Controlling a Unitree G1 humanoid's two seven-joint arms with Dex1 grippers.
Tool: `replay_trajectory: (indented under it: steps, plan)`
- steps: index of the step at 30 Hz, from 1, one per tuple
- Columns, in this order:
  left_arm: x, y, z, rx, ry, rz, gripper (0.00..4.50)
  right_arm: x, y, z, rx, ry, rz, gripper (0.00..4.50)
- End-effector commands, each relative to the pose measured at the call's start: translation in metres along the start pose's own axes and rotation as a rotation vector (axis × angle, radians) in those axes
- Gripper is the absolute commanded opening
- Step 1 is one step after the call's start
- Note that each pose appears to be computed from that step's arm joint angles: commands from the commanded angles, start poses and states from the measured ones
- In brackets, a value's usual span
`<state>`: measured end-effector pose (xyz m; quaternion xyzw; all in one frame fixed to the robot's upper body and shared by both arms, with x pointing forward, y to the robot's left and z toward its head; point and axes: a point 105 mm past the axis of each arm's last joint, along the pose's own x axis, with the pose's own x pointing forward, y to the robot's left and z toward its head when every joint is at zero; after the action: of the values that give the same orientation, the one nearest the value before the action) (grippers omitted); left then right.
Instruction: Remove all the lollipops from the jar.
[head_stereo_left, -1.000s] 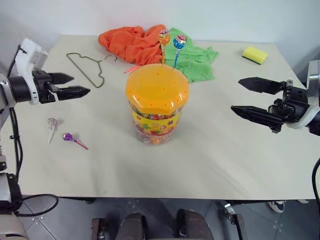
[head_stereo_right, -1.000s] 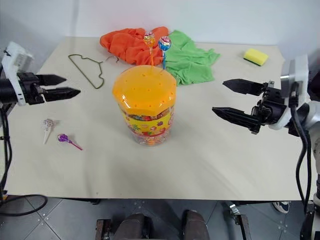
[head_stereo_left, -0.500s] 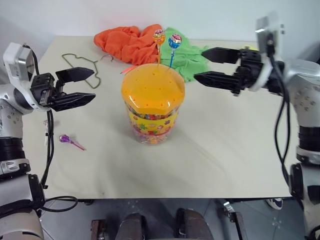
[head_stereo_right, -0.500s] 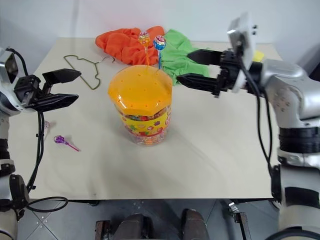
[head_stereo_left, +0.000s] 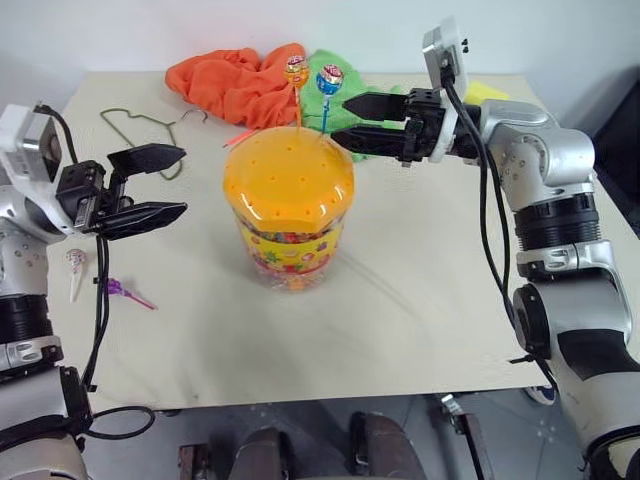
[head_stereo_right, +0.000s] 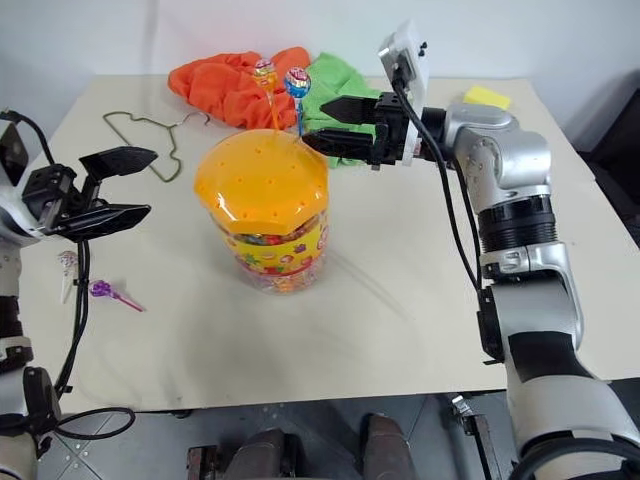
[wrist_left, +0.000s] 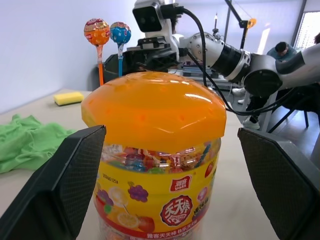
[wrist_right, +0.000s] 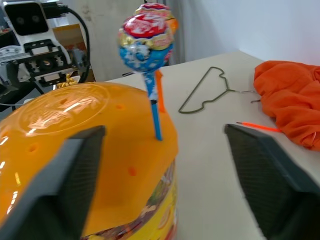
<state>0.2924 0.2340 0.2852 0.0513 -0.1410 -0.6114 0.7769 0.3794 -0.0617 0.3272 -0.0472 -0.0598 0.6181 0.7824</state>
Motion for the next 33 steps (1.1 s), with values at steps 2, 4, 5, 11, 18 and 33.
replay_trajectory:
  steps: [2, 4, 5, 11, 18, 33]
  plan:
    - [-0.011, -0.006, 0.017, 0.067, 0.002, 0.048, 4.5, 0.006, 0.002, 0.021, -0.064, -0.048, 0.036, 2.21]
    - [-0.013, -0.008, 0.017, 0.065, 0.006, 0.058, 4.5, 0.009, 0.004, 0.021, -0.068, -0.045, 0.054, 1.48]
    - [-0.013, -0.009, 0.017, 0.066, 0.006, 0.06, 4.5, 0.011, 0.005, 0.021, -0.071, -0.043, 0.066, 1.1]
    - [-0.012, -0.009, 0.016, 0.067, 0.006, 0.083, 4.5, 0.015, 0.009, 0.021, -0.083, -0.041, 0.107, 0.01]
    - [-0.011, -0.009, 0.016, 0.067, 0.003, 0.084, 4.5, 0.013, 0.011, 0.03, -0.108, -0.059, 0.112, 0.01]
    - [-0.017, -0.003, 0.016, 0.052, 0.002, 0.068, 4.5, -0.055, -0.008, 0.09, -0.177, -0.016, -0.242, 0.01]
